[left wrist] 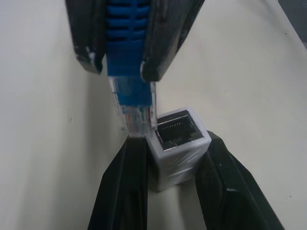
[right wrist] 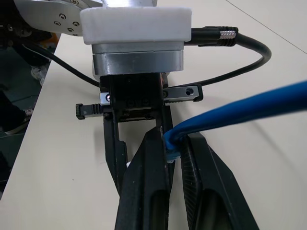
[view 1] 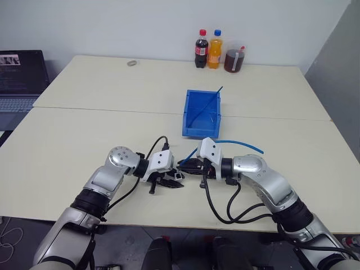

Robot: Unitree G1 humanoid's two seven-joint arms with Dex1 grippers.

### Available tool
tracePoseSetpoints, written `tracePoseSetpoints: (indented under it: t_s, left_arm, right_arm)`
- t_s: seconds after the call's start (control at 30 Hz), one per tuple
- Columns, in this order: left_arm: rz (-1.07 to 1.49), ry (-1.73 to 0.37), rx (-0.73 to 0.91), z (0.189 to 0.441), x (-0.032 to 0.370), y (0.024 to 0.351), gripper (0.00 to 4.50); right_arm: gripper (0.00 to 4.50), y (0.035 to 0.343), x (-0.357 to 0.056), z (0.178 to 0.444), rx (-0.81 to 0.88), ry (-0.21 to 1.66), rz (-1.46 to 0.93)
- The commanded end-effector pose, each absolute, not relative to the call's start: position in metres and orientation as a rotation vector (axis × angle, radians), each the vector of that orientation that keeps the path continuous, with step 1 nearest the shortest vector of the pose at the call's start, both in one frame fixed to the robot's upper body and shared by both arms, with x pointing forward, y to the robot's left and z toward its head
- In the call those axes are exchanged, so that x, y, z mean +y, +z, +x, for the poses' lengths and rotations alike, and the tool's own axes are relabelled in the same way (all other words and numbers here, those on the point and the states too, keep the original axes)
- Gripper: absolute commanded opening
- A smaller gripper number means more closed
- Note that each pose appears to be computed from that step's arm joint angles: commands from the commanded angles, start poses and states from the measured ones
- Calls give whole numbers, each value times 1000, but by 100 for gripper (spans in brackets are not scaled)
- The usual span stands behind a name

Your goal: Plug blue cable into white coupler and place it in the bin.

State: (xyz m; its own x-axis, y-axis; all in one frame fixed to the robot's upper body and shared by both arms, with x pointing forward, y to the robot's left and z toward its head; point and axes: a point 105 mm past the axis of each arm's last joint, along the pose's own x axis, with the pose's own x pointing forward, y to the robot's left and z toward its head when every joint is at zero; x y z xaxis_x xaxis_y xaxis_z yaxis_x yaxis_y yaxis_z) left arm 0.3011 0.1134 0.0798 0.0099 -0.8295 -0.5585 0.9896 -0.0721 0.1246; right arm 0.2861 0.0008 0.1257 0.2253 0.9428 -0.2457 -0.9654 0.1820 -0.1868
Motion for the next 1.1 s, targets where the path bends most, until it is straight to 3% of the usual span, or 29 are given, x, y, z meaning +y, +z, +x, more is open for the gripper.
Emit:
tracePoseSetpoints:
  t_s: [0.03, 1.1]
  left_arm:
    - [586, -1578, 418, 295, 117, 68, 98]
    - [593, -1584, 426, 294, 118, 66, 97]
  right_arm:
    - [9, 132, 5, 280, 39, 1407, -375]
    - [8, 108, 3, 275, 118, 1533, -612]
